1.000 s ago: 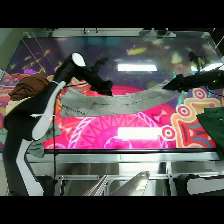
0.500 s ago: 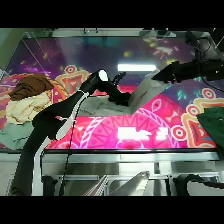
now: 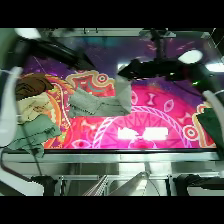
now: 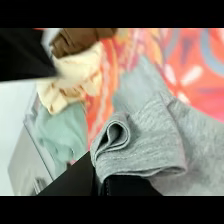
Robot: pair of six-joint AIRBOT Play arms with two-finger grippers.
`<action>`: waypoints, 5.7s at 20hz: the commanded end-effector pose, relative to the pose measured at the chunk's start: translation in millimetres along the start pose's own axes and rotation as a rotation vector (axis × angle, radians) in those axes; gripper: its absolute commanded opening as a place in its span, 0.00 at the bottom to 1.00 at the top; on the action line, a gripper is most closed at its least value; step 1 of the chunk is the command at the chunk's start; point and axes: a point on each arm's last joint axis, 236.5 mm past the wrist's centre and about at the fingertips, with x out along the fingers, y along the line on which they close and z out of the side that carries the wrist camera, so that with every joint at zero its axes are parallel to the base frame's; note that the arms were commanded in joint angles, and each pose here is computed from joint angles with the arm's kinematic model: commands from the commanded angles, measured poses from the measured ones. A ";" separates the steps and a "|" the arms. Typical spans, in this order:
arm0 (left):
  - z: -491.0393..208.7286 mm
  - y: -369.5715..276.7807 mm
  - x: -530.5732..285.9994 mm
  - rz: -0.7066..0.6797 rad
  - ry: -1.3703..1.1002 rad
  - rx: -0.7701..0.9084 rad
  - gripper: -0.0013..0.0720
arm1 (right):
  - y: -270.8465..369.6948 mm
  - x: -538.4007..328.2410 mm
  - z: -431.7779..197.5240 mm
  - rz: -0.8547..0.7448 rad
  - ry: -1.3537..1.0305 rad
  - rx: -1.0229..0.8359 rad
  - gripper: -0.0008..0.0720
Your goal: Fold the shirts.
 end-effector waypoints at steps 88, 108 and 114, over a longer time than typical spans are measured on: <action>-87.0 4.1 -167.0 0.173 -0.261 -0.036 0.04 | -188.9 -618.9 -211.9 -1.376 -0.279 1.215 0.03; -84.5 4.9 -167.9 0.177 -0.272 -0.034 0.04 | -228.9 -556.2 -261.2 -1.228 -0.154 1.329 0.45; -82.8 -6.4 -175.8 0.220 -0.304 0.036 0.04 | -200.1 -443.6 -117.8 -0.700 -0.295 0.963 0.04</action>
